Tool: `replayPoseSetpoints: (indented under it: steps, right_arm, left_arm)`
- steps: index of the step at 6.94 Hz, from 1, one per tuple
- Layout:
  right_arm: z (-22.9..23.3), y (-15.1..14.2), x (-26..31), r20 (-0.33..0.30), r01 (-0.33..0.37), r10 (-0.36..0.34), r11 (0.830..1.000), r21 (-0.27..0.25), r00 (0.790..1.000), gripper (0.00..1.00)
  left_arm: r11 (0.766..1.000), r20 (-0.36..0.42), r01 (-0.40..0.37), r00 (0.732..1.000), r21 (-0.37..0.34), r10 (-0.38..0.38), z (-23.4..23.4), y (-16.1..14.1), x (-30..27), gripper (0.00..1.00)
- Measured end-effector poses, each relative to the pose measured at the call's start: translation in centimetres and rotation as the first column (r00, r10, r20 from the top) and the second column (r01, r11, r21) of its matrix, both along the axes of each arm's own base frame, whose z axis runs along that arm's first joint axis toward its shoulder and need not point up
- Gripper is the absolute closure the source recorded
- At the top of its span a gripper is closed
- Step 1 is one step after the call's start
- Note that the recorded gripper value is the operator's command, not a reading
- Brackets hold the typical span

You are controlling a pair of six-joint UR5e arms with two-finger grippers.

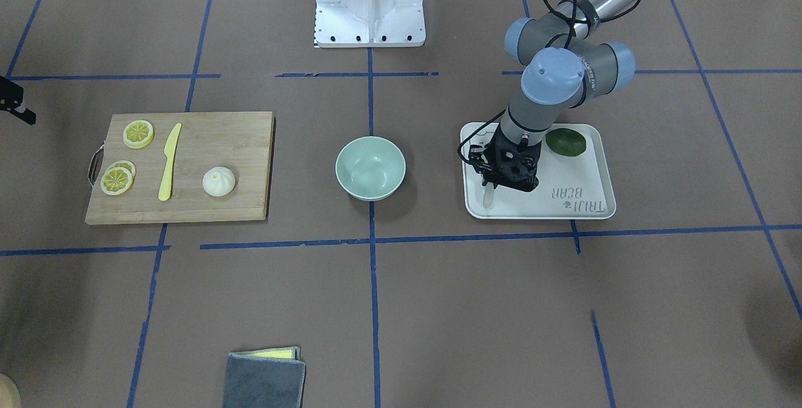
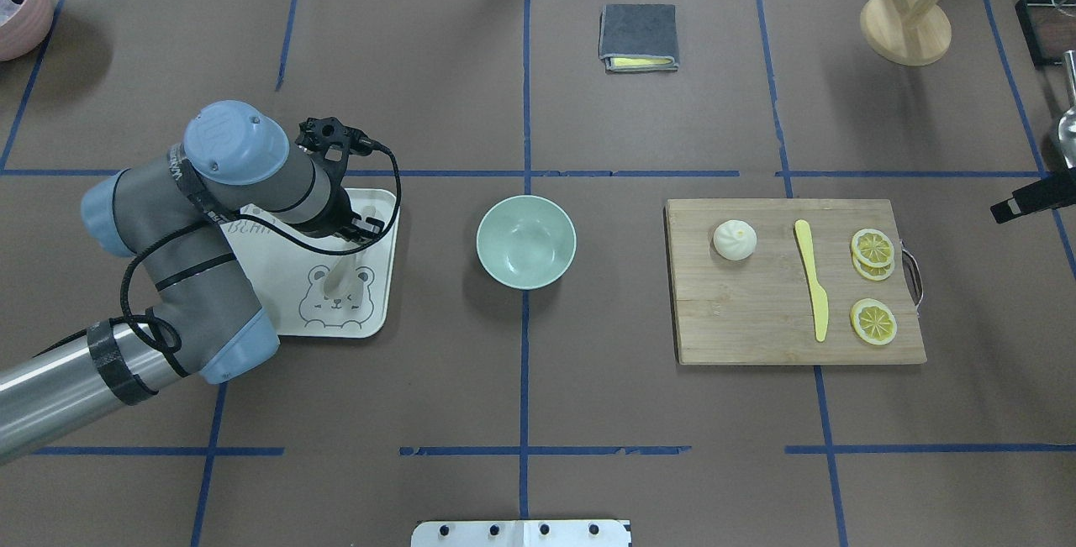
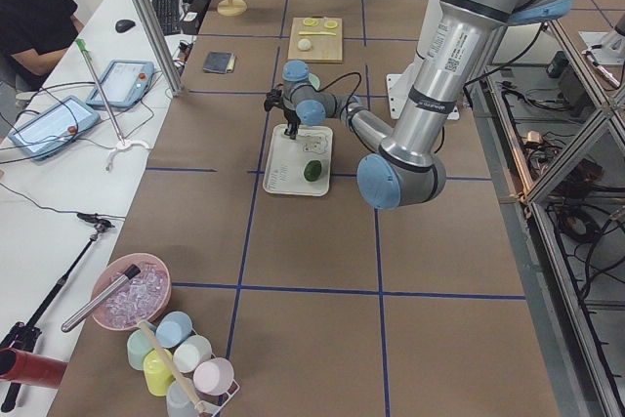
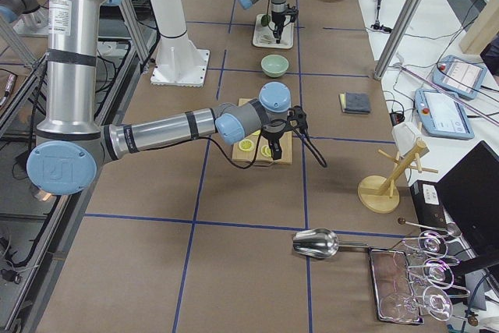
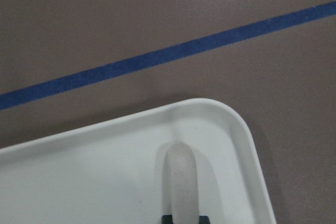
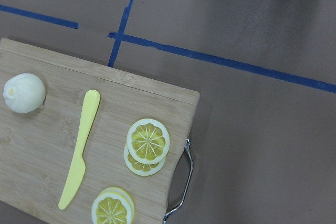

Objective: Put spoon and bun in bowl

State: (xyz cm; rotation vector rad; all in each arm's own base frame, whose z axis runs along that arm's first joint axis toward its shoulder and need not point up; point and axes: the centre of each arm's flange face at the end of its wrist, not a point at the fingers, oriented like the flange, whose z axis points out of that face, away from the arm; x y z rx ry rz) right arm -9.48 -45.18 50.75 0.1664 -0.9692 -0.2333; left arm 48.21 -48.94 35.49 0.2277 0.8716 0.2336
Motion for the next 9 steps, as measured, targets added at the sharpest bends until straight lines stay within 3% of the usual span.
replayPoseSetpoints:
  steps: [2,4,6,8,9]
  right_arm:
    - [-0.1,0.0,0.0,0.001,0.000,0.000,1.000,0.001,1.000,0.00]
    - [-0.1,0.0,0.0,0.002,0.000,0.000,1.000,0.001,1.000,0.00]
    - [-0.2,0.0,0.0,0.004,0.002,-0.002,1.000,0.000,1.000,0.00]
    - [-0.2,0.1,0.0,0.011,0.004,-0.004,1.000,-0.003,1.000,0.00]
    - [-0.2,0.1,0.0,0.012,0.005,-0.005,1.000,-0.003,1.000,0.00]
  left_arm:
    - [1.000,-0.050,0.020,0.999,0.015,-0.020,-3.6,-0.5,-0.2,1.00]
    - [0.998,-0.152,0.055,0.987,0.020,-0.051,-10.9,-0.8,0.7,1.00]
    - [0.996,-0.265,0.084,0.961,0.026,-0.074,-17.1,-1.0,4.1,1.00]
    - [0.985,-0.344,0.158,0.930,0.065,-0.127,-19.3,-0.9,7.6,1.00]
    - [0.982,-0.353,0.172,0.926,0.075,-0.135,-19.2,-0.9,8.2,0.88]
